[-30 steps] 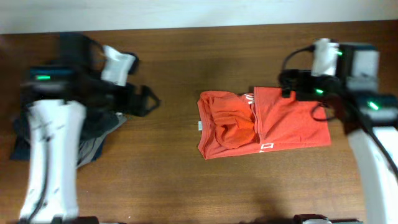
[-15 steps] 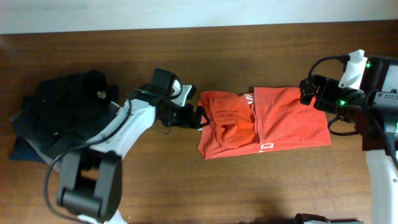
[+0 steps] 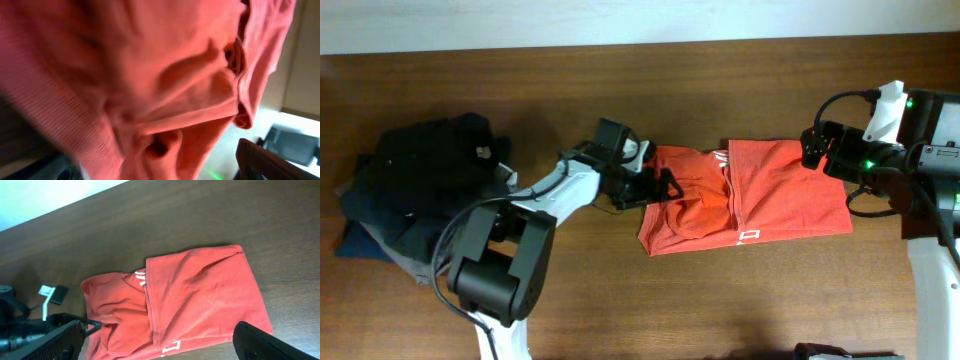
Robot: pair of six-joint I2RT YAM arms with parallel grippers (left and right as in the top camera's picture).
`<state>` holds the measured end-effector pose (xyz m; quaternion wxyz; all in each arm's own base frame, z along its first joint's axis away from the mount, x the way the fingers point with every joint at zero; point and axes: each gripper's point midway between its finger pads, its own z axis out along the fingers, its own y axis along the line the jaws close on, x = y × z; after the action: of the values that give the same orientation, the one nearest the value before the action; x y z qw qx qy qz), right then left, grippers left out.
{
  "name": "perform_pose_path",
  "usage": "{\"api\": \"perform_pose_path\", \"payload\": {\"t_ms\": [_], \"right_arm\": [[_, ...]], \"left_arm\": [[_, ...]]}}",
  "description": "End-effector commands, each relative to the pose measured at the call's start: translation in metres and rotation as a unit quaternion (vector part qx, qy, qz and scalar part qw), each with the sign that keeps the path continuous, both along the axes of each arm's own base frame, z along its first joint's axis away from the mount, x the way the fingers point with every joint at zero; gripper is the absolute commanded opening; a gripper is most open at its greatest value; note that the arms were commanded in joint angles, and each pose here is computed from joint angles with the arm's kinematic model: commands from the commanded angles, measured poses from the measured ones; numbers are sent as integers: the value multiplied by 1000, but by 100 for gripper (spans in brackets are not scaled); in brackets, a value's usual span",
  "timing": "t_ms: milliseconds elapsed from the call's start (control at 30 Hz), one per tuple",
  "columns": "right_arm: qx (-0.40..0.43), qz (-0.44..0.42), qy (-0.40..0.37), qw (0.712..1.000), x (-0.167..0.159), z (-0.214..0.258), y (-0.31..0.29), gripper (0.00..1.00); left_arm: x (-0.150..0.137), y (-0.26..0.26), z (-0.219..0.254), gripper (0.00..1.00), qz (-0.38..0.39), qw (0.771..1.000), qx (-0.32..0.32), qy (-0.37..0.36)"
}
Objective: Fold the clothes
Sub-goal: 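Reach the left gripper to the shirt's left edge and grasp it, then lift the left edge with the left gripper and fold it rightward over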
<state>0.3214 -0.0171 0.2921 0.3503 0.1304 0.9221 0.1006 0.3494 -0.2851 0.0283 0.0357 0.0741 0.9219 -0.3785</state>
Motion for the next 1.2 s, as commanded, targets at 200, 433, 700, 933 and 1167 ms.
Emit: {"api": "perform_pose_path", "payload": {"t_ms": [200, 433, 700, 933, 1167], "right_arm": [[3, -3, -3, 1000, 1, 2, -1, 99], [-5, -8, -1, 1000, 0, 2, -4, 99], [-9, -12, 3, 1000, -1, 0, -6, 99], [-9, -12, 1, 1000, 0, 1, -6, 99], [-9, -12, 1, 1000, 0, 1, -6, 99]], "left_arm": [[-28, -16, -44, 46, 9, 997, 54, 53], [-17, -1, -31, 1, 23, 997, 56, 52], [16, 92, 40, 1, 61, 987, 148, -12], [33, 135, 110, 1, 81, 969, 219, -82], [32, 81, 145, 1, 43, 967, 209, -141]]}}
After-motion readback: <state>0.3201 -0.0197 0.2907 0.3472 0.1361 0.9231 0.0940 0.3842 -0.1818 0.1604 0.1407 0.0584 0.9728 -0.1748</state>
